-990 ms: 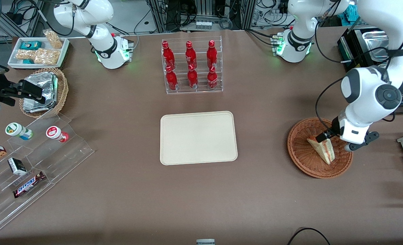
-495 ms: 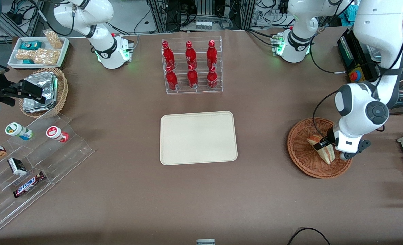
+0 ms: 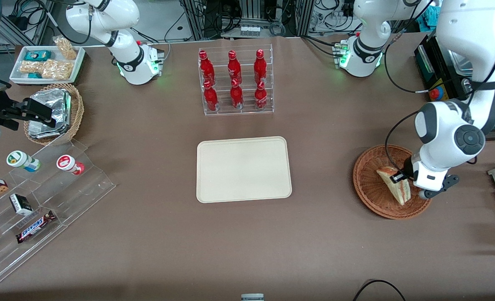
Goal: Place sandwich from basket to tray
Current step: 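Close the left gripper on the sandwich wedge, then lift the sandwich and carry it over the cream tray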
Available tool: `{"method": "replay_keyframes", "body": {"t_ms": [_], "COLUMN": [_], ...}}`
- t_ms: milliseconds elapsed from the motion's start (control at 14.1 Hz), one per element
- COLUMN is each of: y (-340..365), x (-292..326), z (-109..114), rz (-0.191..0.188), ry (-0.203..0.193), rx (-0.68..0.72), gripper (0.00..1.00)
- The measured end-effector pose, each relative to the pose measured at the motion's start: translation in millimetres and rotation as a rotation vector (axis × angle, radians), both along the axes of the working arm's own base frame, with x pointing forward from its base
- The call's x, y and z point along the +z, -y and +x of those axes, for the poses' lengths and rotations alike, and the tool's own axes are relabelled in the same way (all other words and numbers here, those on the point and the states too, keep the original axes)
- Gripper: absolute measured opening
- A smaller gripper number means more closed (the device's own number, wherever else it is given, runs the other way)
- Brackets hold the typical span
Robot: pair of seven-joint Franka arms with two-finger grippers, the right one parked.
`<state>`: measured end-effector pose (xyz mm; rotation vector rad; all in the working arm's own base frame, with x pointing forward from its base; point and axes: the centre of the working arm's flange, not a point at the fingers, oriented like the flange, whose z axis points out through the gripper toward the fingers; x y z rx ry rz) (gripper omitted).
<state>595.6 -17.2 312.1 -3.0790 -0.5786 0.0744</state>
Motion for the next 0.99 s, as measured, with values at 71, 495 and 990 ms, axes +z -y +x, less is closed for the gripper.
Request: {"method": "replay_keyframes", "body": {"t_ms": [71, 495, 990], "y": [20, 215, 433], "x": [17, 16, -19], "z": [2, -14, -58], "rz": [-0.005, -0.018, -0.066], "ry": [-0.022, 0.006, 0.079], "rx": [-0.091, -0.34, -0.234], "gripper": [0.17, 0.15, 0.15]}}
